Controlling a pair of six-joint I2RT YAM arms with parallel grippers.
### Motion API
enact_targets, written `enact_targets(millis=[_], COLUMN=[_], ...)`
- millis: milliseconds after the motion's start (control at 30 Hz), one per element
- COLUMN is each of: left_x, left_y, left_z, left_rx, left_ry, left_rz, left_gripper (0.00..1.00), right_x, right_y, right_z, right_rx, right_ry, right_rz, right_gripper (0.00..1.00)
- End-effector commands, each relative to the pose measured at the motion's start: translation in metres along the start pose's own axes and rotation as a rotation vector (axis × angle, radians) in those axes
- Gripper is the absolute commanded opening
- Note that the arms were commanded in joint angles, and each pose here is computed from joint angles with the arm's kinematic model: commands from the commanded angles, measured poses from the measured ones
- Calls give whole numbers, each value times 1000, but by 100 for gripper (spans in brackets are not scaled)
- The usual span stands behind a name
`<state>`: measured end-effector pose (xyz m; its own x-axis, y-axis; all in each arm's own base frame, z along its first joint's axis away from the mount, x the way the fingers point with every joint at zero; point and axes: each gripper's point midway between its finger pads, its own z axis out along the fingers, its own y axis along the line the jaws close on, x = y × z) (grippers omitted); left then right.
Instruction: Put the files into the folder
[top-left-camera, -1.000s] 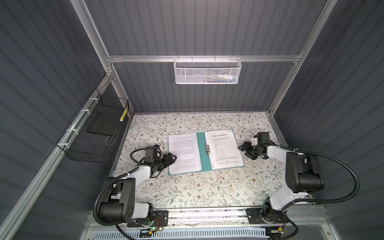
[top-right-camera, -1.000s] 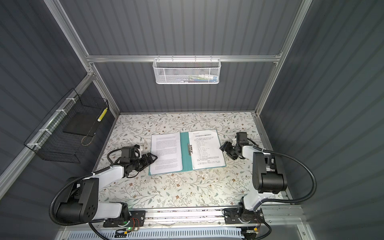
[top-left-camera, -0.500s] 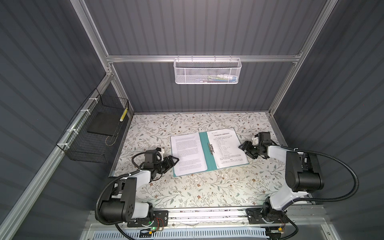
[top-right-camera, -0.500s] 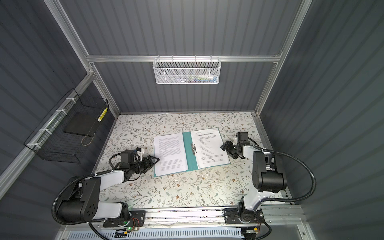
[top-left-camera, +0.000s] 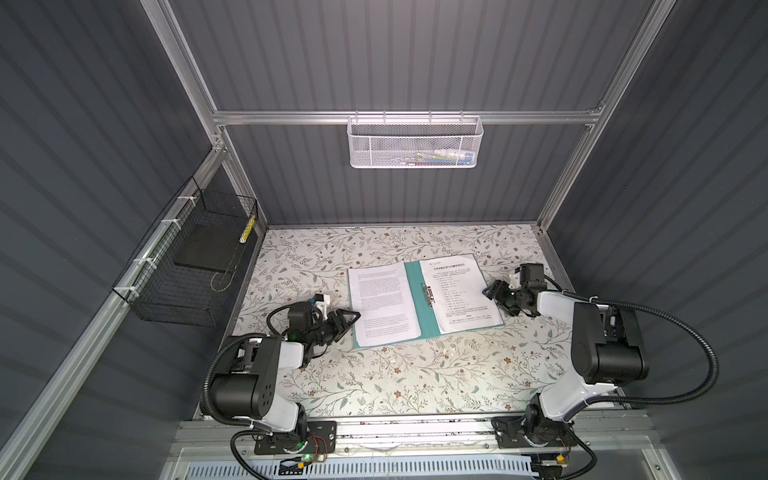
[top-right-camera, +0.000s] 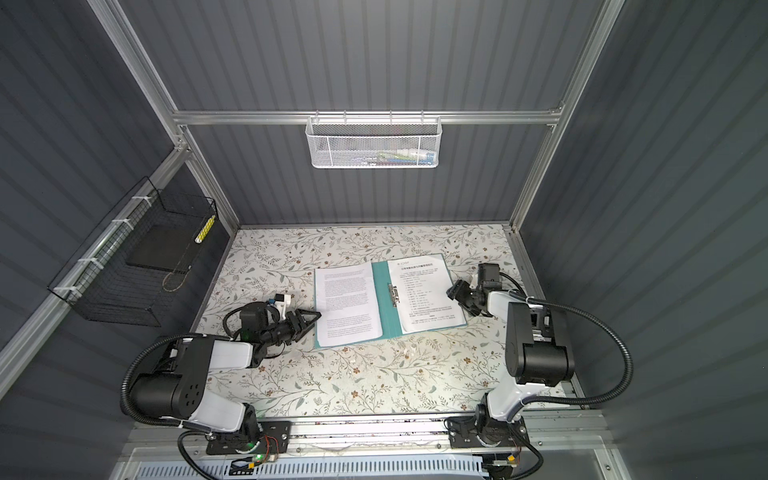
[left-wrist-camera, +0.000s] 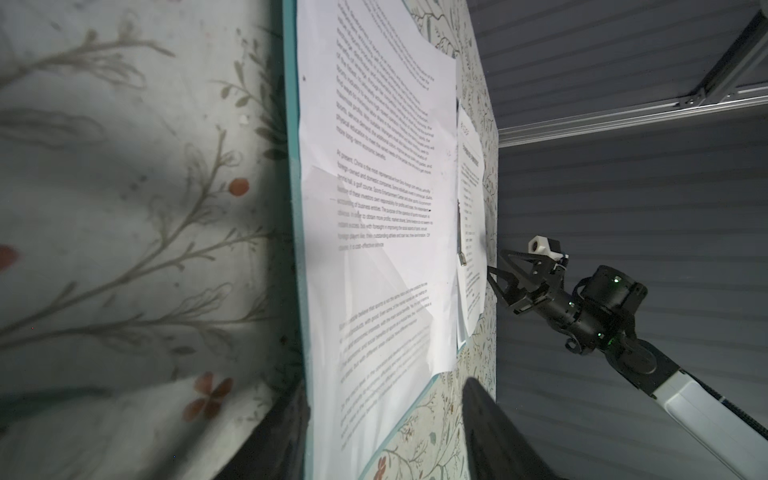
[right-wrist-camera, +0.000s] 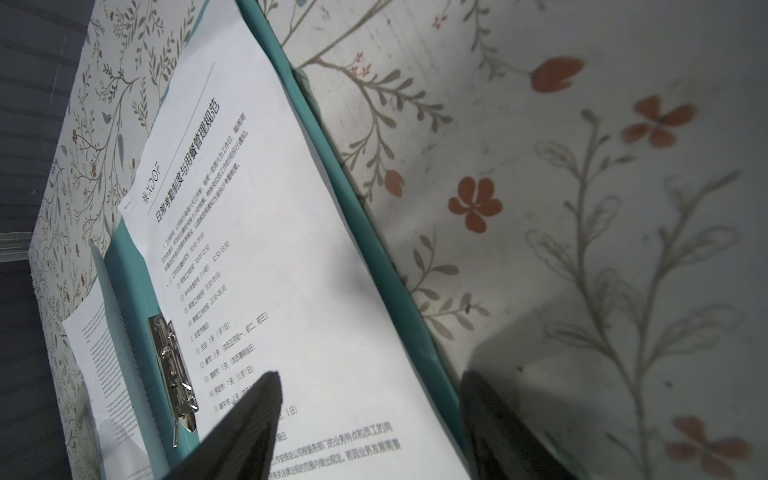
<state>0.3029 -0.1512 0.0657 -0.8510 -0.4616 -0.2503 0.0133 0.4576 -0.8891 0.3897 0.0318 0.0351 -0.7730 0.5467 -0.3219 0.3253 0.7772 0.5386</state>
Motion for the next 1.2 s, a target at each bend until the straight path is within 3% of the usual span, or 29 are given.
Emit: enact_targets(millis=[0, 300, 533, 633, 800, 1167], left_x=[16, 17, 11, 3, -6, -27], left_y=[-29, -28, -29, -37, -56, -96], left_z=[2, 4, -7, -18, -25, -30], left_rx=[138, 161, 29, -39, -40, 21], left_ry=[102, 111, 89, 56, 42, 5], left_rz=[26, 6, 89, 156, 213, 255], left_gripper=[58, 54, 53, 58, 70, 75], right_x=[33, 35, 35, 34, 44, 71], right_y=[20, 26, 26, 29, 45, 71], right_z=[3, 6, 5, 3, 3, 7], right_rx=[-98, -135, -132, -147, -188, -212], right_ry=[140, 154, 157, 151, 174, 218], right_rz=[17, 35, 43, 42, 22, -41], right_gripper=[69, 68, 68, 68, 68, 68])
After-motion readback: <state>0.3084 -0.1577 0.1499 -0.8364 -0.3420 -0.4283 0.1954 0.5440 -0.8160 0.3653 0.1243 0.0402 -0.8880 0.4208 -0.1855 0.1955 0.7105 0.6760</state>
